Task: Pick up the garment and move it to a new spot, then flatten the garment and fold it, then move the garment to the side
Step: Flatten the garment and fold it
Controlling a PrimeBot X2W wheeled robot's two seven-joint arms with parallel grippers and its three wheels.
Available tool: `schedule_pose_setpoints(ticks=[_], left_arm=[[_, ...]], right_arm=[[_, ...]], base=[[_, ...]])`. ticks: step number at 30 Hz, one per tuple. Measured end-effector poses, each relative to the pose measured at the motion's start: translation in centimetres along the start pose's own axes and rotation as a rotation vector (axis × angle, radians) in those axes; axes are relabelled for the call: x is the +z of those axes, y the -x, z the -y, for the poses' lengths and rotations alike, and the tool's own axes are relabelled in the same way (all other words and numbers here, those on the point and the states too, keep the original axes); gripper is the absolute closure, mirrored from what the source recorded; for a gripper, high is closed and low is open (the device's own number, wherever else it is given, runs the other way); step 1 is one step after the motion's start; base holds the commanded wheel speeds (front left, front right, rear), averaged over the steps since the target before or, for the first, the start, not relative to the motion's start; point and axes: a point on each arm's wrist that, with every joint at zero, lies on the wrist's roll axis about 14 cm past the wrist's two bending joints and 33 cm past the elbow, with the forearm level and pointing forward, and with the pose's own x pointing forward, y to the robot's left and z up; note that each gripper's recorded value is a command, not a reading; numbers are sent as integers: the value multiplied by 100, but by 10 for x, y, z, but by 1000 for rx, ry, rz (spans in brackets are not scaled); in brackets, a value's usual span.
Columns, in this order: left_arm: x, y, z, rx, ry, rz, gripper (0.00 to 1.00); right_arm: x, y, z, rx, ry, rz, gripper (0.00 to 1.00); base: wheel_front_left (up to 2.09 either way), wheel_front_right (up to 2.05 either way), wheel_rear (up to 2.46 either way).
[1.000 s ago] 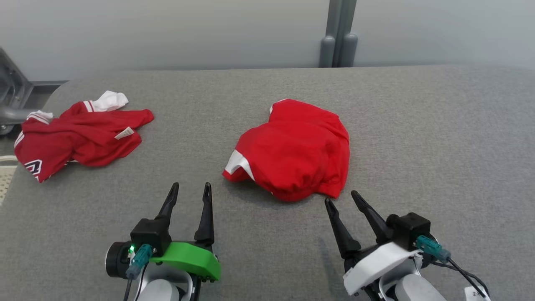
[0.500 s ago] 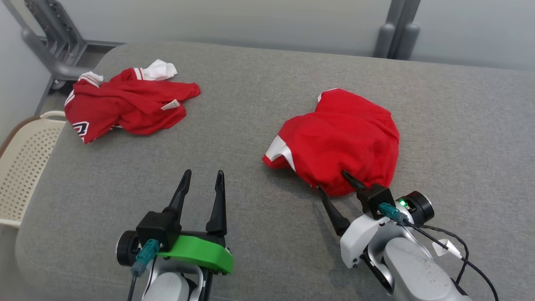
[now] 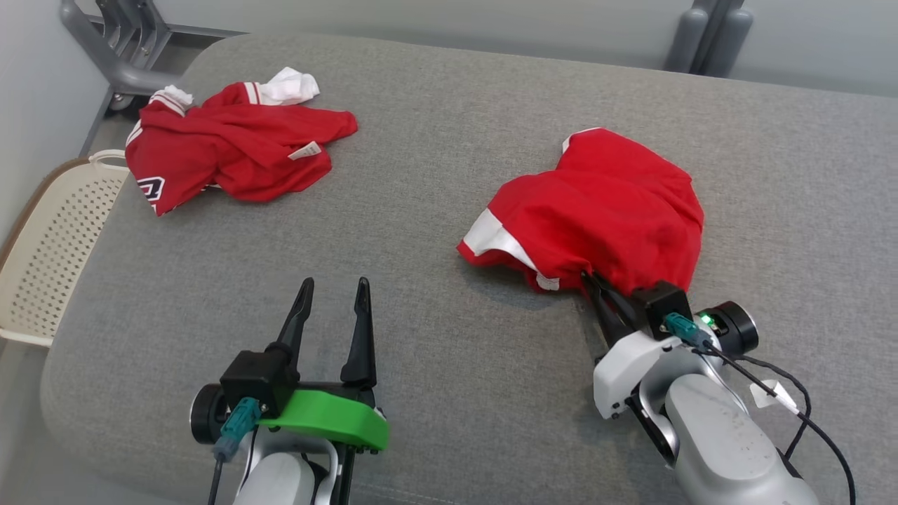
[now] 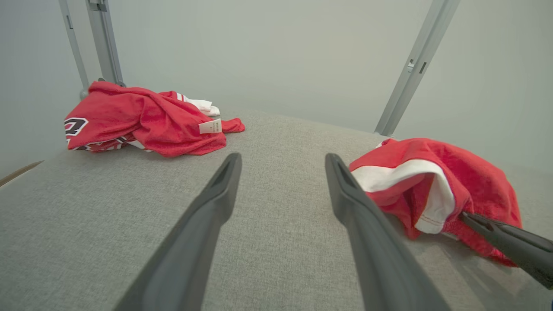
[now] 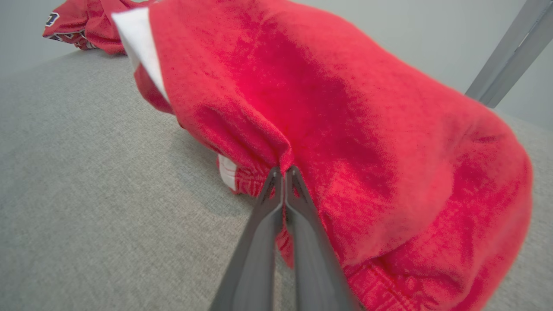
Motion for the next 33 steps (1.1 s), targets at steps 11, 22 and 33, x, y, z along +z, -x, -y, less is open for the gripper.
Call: schedule_pose_setpoints(ticks=[11, 22, 33], left_arm=[[-11, -6, 38, -116, 17, -26, 0], [-11, -3, 74, -228, 24, -23, 0], [-26, -3, 81, -262, 17, -68, 0]], right_arm=[[44, 42, 56, -189, 14, 149, 100], [62, 118, 147, -357, 256, 117, 100], [-9, 151, 191, -444, 202, -135, 100]], base=[[0, 0, 0], [0, 0, 0], [0, 0, 0]])
